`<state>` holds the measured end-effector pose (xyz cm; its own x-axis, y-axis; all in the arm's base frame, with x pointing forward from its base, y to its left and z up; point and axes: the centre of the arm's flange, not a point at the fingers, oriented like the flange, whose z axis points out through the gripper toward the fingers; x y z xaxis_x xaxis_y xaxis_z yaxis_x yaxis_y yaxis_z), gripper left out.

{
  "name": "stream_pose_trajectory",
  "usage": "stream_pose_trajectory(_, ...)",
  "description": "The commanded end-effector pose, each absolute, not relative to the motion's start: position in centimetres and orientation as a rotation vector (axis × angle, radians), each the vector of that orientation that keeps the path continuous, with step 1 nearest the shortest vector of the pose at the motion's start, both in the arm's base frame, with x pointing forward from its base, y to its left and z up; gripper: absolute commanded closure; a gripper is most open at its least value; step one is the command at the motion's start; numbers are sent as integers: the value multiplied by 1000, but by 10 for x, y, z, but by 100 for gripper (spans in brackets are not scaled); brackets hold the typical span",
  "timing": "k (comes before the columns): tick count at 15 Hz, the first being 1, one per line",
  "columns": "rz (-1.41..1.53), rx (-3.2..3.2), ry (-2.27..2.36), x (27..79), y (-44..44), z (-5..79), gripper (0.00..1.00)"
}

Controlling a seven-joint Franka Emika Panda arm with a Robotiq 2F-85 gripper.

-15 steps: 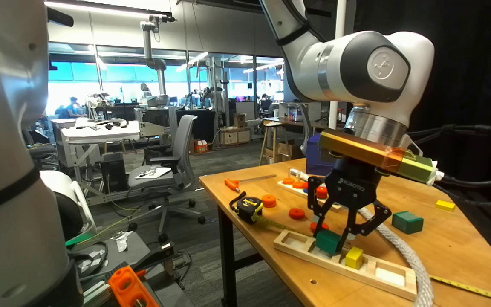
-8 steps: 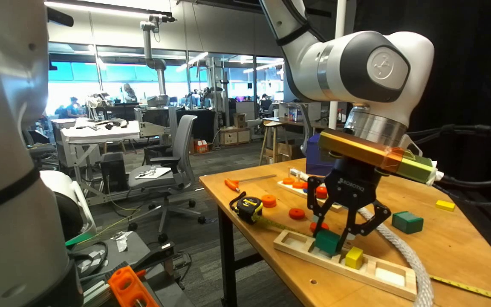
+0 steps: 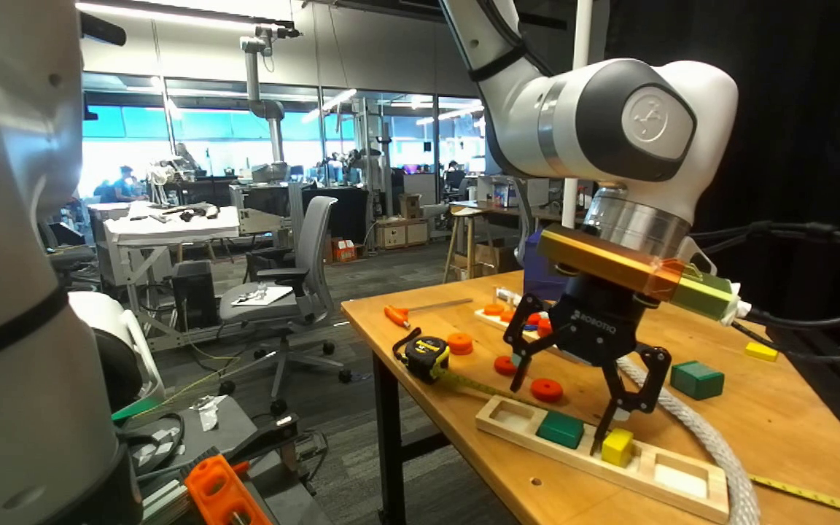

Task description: Put the right green square block at the left of the yellow square block on the wooden board

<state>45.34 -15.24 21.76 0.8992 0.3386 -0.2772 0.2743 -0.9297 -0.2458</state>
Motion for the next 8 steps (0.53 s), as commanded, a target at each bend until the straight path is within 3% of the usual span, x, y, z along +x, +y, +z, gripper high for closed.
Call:
stream_pose_trajectory(1, 460, -2871, -461, 447, -148, 223, 0)
stream_pose_trajectory(8, 425, -2921, -425, 461, -117, 274, 0)
